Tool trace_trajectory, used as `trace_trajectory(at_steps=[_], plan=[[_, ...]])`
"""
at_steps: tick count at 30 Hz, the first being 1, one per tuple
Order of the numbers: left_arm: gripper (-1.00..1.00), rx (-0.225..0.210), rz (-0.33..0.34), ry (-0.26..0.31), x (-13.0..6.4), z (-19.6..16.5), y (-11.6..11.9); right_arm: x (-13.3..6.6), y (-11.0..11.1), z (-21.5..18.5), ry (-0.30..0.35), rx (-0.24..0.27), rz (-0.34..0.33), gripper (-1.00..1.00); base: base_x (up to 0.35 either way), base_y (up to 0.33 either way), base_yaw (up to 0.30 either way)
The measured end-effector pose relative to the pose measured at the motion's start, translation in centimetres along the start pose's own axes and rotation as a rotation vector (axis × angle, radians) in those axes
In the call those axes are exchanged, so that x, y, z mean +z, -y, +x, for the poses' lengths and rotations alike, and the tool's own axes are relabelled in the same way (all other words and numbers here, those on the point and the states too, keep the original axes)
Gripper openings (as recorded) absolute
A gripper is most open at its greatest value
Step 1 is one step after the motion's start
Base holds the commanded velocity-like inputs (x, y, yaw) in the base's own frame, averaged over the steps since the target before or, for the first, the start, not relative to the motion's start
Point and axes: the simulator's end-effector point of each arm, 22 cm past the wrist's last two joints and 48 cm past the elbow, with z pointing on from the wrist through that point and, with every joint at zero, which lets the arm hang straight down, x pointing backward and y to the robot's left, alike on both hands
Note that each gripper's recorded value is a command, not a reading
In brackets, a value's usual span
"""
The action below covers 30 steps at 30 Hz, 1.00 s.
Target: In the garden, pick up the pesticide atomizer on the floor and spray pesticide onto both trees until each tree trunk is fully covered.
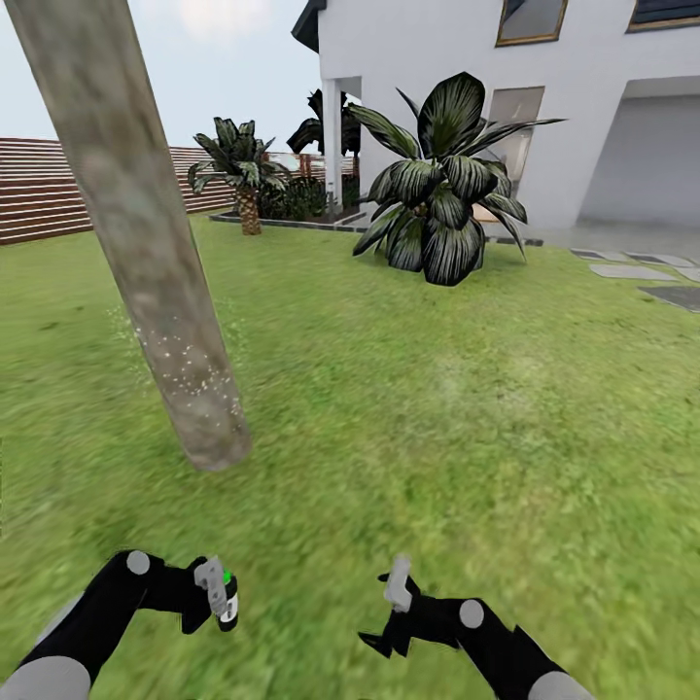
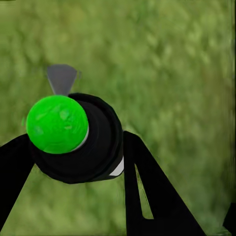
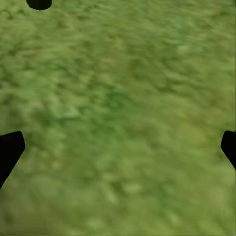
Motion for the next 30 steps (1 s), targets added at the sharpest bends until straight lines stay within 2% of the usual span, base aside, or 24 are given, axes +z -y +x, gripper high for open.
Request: trace_trajectory(at_steps=[4, 16, 17, 20, 21, 30], plan=[[-1.00, -0.002, 0.049, 0.017, 1.4, -0.7, 2.4, 0.8, -0.8, -1.3, 0.021, 0.004, -0.013, 1.00, 0.000, 0.000, 0.000], [-1.00, 0.005, 0.149, 0.023, 4.6, -2.9, 6.5, 2.7, -2.5, -5.7, 0.091, -0.011, -0.037, 1.00, 0.000, 0.000, 0.000], [-1.00, 0.008, 0.158, 0.024, 4.8, -3.1, 6.9, 2.7, -2.4, -5.9, 0.095, -0.014, -0.036, -1.00, 0.000, 0.000, 0.000], [-1.00, 0.024, 0.173, 0.030, 5.4, -4.1, 7.7, 2.7, -2.1, -6.6, 0.107, -0.024, -0.031, -1.00, 0.000, 0.000, 0.000], [-1.00, 0.037, 0.195, 0.055, 6.3, -6.0, 9.0, 2.6, -1.7, -7.6, 0.127, -0.040, -0.021, -1.00, 0.000, 0.000, 0.000], [-1.00, 0.048, 0.201, 0.090, 7.2, -8.5, 10.0, 3.3, -2.7, -9.1, 0.150, -0.041, -0.035, -1.00, 0.000, 0.000, 0.000]])
